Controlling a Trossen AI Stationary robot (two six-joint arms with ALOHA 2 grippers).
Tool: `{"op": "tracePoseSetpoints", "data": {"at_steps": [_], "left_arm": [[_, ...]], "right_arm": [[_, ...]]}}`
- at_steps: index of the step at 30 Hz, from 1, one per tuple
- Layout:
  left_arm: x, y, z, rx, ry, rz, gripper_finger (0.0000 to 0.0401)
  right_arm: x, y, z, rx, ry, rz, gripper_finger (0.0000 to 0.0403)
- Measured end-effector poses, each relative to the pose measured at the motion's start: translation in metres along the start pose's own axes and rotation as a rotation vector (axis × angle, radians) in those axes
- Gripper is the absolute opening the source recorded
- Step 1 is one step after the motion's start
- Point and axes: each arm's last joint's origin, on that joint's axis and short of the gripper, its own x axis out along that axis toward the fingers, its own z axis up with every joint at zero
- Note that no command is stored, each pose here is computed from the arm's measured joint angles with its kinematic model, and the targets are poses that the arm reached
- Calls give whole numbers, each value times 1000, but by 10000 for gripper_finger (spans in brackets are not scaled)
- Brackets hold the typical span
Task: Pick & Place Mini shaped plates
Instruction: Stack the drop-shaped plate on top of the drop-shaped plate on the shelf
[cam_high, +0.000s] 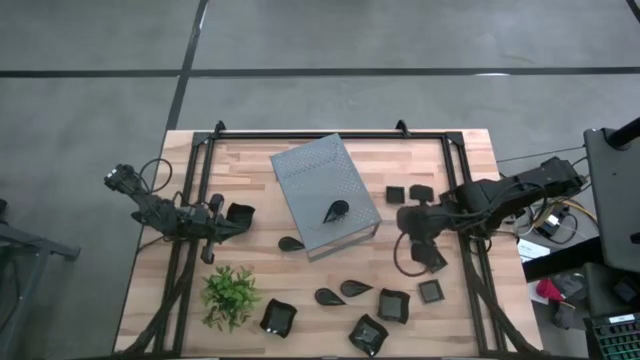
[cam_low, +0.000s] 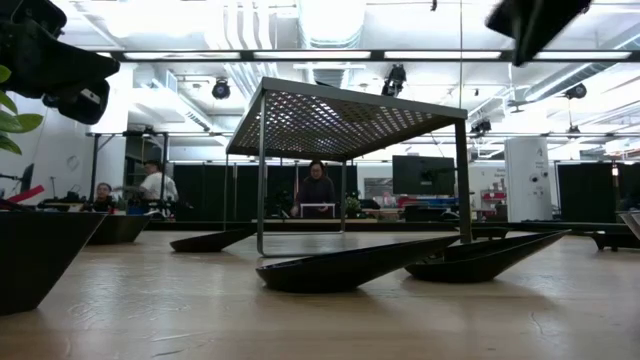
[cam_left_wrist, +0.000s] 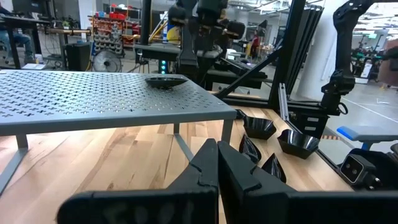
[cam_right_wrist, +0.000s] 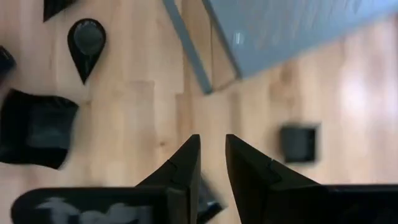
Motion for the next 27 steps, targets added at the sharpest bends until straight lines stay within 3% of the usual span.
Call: {"op": "tracePoseSetpoints", "data": {"at_steps": [3, 11, 19, 27], "left_arm": [[0, 0, 0, 1, 0, 0, 0], [0, 0, 0, 1, 0, 0, 0], [0, 0, 0, 1, 0, 0, 0], [0, 0, 0, 0, 0, 0, 0]], "right_arm": [[9, -1, -10, 137, 44, 14, 74], [47, -4, -36, 322, 178, -72, 59], [79, -6, -58, 410, 239, -122, 54], [102, -3, -65, 424, 244, -124, 86]]}}
